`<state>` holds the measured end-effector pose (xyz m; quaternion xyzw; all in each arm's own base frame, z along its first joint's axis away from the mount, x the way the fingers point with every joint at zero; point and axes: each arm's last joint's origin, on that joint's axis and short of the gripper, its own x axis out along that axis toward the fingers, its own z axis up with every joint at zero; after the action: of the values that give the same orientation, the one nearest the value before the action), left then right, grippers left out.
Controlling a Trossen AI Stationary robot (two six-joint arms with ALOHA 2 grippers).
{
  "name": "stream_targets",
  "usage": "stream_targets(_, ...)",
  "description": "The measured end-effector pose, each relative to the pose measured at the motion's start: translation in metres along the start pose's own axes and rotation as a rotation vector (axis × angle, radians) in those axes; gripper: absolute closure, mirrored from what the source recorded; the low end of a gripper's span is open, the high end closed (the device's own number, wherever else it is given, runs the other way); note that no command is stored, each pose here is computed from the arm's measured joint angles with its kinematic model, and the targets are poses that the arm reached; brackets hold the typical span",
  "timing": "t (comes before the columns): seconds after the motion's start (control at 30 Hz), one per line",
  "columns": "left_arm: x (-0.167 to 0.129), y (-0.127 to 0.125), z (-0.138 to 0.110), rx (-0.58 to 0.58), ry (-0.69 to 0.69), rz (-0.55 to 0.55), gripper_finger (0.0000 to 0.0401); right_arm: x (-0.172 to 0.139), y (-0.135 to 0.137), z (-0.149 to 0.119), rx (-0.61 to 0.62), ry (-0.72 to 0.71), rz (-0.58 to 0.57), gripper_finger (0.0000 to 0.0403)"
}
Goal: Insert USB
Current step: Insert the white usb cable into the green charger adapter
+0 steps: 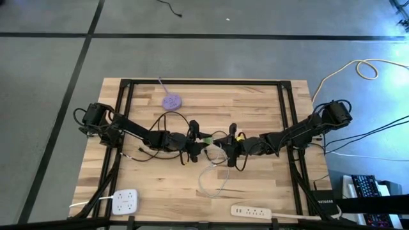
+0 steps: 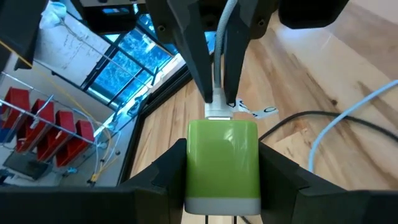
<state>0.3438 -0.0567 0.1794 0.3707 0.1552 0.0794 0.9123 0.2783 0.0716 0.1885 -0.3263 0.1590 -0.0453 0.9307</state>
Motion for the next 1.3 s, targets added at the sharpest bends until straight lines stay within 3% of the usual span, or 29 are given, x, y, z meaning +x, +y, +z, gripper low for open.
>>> stream_targets(0.37, 0.000, 0.000, 0.001, 0.010, 0.001, 0.000, 0.0278, 0.001, 0.001, 0.000, -0.016, 0.021, 0.021, 0.0379)
stream_targets(0.53, -0.001, -0.001, 0.004, 0.016, -0.038, -0.011, 0.0278, 0.001, 0.001, 0.003, -0.054, -0.049, 0.089, 0.0384)
stream_targets(0.7, -0.003, 0.000, 0.008, 0.013, -0.073, 0.015, 0.0278, 0.004, -0.008, 0.005, -0.029, -0.123, 0.089, 0.0401)
stream_targets(1.03, -0.006, 0.000, 0.016, 0.017, -0.102, 0.071, 0.0278, 0.003, -0.021, 0.011, -0.034, -0.207, 0.050, 0.0393)
stream_targets(1.3, -0.014, 0.001, 0.031, 0.027, -0.204, 0.137, 0.0278, 0.002, -0.031, 0.018, -0.002, -0.382, 0.076, 0.0393)
